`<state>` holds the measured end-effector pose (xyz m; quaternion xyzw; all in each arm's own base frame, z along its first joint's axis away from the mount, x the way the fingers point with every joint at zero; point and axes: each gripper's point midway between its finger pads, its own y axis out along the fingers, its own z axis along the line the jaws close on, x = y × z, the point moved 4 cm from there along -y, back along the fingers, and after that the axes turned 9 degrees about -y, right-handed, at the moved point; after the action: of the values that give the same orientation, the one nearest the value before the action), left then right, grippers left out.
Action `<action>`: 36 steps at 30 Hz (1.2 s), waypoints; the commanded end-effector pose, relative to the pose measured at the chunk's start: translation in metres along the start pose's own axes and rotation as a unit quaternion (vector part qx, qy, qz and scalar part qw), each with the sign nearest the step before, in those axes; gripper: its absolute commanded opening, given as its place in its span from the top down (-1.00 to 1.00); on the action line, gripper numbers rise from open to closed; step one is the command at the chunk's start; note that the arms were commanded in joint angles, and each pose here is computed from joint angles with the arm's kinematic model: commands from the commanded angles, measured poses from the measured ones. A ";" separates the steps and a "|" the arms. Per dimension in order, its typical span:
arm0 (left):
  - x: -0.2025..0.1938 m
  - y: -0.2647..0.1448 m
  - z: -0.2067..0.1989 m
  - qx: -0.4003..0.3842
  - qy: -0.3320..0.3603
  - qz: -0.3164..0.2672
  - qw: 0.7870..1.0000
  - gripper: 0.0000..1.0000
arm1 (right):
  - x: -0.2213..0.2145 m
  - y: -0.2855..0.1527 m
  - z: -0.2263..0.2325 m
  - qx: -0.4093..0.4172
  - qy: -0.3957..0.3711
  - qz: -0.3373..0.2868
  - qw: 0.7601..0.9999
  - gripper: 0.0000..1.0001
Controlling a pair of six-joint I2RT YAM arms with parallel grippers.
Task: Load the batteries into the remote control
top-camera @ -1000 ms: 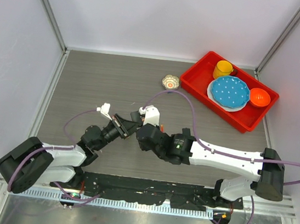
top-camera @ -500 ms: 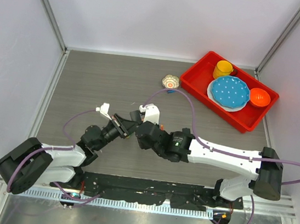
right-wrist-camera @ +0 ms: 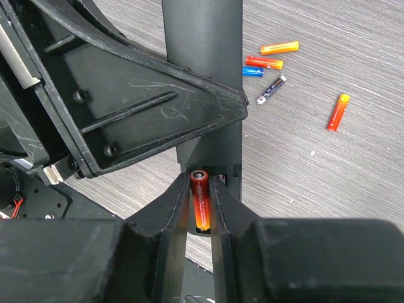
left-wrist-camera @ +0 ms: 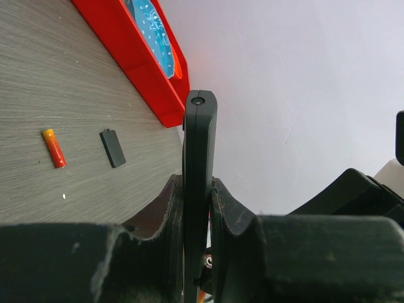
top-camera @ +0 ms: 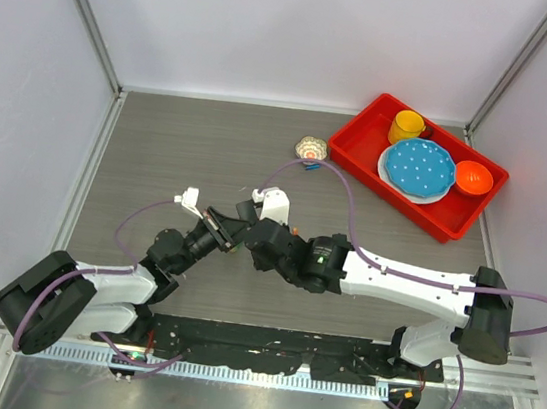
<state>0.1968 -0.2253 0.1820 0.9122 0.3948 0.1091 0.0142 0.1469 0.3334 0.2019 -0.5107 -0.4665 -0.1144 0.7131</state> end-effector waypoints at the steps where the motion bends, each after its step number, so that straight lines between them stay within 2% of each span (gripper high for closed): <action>1: 0.012 -0.005 -0.084 -0.188 -0.005 -0.022 0.982 1.00 | 0.000 0.002 0.004 0.000 0.005 0.011 1.000 0.50; 22: 0.012 -0.007 -0.077 -0.176 -0.003 -0.026 0.984 1.00 | 0.011 -0.007 -0.001 -0.010 0.016 0.000 1.000 0.31; 36: 0.011 -0.005 -0.066 -0.157 -0.001 -0.027 0.987 1.00 | 0.027 -0.019 -0.005 -0.019 0.024 -0.018 0.999 0.26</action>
<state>0.1965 -0.2244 0.1950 0.9082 0.3987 0.1201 0.0426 0.1461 0.3323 0.2095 -0.5170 -0.4575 -0.1147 0.7143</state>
